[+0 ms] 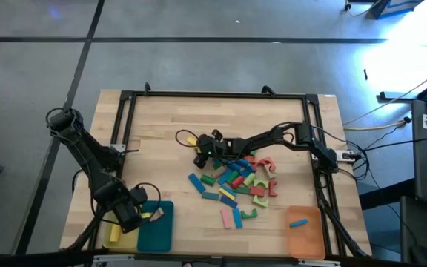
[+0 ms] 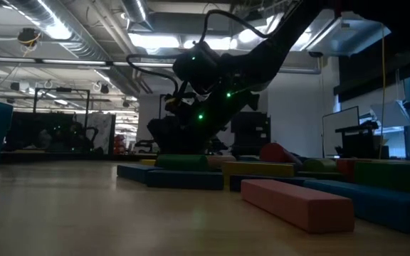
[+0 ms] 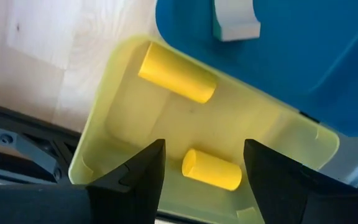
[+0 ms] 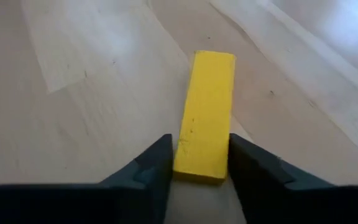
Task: Sort blocks by size
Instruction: Put the yellow rectangular block into the orange bin
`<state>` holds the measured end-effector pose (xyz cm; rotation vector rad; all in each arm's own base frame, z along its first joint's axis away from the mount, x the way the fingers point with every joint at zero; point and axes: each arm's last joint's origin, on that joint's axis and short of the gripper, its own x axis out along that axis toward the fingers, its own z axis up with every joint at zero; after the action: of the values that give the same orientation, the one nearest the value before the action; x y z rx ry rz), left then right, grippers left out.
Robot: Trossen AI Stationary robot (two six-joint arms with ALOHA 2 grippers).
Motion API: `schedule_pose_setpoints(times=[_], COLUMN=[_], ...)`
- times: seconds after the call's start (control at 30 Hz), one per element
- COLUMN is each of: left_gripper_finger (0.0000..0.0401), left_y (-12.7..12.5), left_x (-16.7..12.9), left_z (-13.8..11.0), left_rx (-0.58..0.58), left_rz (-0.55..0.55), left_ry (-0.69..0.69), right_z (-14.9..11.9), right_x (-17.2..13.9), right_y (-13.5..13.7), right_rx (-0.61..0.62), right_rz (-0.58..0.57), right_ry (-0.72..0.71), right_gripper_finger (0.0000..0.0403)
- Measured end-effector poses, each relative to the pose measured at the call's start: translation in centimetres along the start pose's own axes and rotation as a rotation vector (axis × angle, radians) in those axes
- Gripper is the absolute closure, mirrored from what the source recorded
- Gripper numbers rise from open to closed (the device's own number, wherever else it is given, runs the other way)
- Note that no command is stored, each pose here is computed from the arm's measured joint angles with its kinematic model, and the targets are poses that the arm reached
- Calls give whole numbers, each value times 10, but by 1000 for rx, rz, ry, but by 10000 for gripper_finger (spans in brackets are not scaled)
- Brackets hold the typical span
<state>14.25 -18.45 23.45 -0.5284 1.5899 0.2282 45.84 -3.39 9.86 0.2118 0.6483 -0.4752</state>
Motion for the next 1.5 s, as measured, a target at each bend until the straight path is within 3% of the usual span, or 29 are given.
schedule_pose_setpoints(times=[0.1, 0.37, 0.57, 0.87, 1.17, 1.37, 1.5], left_gripper_finger=[203, 203, 203, 203, 203, 203, 203], left_y=[0, 0, 1, 2, 3, 4, 2], left_x=[0, 0, -1, -2, -6, -7, -8], left_z=[1, 2, 7, 12, 18, 19, 21], left_rx=[0, 9, 107, 205, 294, 321, 301], left_rz=[4, 16, 51, 113, 214, 244, 236], left_ry=[-22, -82, -210, -379, -607, -660, -708], right_z=[0, 1, 14, 73, 138, 156, 146], right_x=[0, 0, -15, -60, -123, -162, -185], right_y=[0, 0, 1, 10, 20, 29, 45], right_rx=[1, 1, -23, -117, -82, -45, -80], right_rz=[4, 13, 61, 172, 405, 399, 356], right_ry=[-2, 0, 11, 81, 323, 408, 509], right_gripper_finger=[292, 292, 290, 284, 282, 282, 281])
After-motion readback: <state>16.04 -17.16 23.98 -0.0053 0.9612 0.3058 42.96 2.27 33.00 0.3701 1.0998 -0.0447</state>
